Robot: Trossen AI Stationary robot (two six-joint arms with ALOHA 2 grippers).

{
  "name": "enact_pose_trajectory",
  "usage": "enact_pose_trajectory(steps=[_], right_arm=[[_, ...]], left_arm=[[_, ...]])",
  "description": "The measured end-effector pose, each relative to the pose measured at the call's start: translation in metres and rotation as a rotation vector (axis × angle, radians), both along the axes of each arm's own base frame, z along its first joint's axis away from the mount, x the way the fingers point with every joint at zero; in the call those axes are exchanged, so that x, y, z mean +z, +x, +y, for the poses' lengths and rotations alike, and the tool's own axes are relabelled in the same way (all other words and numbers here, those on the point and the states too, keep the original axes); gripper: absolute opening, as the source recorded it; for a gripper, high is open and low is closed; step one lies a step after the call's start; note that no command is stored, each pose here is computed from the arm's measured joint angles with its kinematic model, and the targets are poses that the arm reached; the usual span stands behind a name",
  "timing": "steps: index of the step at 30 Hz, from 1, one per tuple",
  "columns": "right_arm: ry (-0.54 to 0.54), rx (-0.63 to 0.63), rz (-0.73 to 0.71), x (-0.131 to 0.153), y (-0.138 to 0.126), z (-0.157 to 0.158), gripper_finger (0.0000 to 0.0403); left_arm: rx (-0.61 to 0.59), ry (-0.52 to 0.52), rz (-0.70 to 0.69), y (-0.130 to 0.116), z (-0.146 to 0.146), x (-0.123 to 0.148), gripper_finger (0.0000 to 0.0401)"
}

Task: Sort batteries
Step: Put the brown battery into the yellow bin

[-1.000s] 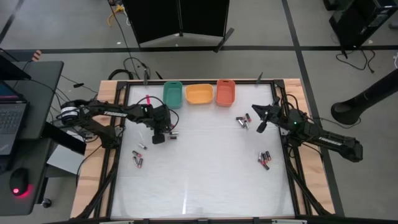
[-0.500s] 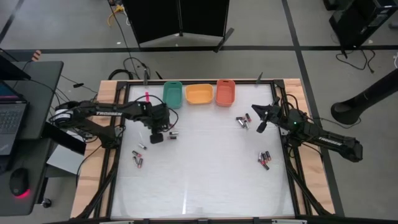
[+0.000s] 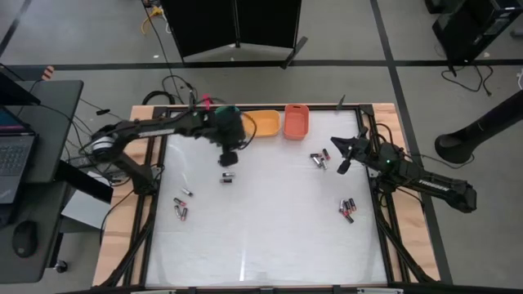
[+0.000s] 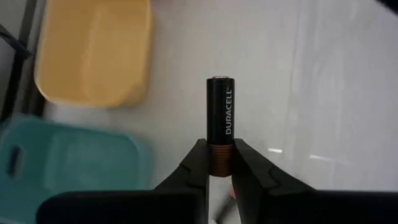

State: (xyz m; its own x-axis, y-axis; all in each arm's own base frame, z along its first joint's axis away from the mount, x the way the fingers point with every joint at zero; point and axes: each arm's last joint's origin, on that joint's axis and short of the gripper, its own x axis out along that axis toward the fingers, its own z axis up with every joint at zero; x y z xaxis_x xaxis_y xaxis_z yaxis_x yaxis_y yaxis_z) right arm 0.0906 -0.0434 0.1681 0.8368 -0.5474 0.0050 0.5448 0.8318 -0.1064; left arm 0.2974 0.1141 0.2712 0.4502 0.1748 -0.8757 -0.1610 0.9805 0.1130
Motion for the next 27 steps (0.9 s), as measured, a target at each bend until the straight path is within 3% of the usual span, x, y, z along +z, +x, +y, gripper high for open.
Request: enact_pose_trajectory(steps=[8,16,20,27], right_arm=[[-0.002,0.000,-0.004,0.000,0.000,0.000,0.0028],[-0.002,0.000,-0.005,0.001,0.000,0.000,0.0028],[-0.002,0.000,-0.005,0.001,0.000,0.000,0.0028],[-0.002,0.000,-0.005,0.000,0.000,0.000,0.0028]], left_arm=[[-0.026,0.021,0.107,0.050,0.068,-0.014,0.0046],[-0.004,-0.010,0.184,0.087,0.132,-0.053,0.0046],[-0.008,-0.066,0.235,0.093,0.149,-0.073,0.0046],[-0.030,-0.114,0.260,0.098,0.156,-0.096,0.0046]])
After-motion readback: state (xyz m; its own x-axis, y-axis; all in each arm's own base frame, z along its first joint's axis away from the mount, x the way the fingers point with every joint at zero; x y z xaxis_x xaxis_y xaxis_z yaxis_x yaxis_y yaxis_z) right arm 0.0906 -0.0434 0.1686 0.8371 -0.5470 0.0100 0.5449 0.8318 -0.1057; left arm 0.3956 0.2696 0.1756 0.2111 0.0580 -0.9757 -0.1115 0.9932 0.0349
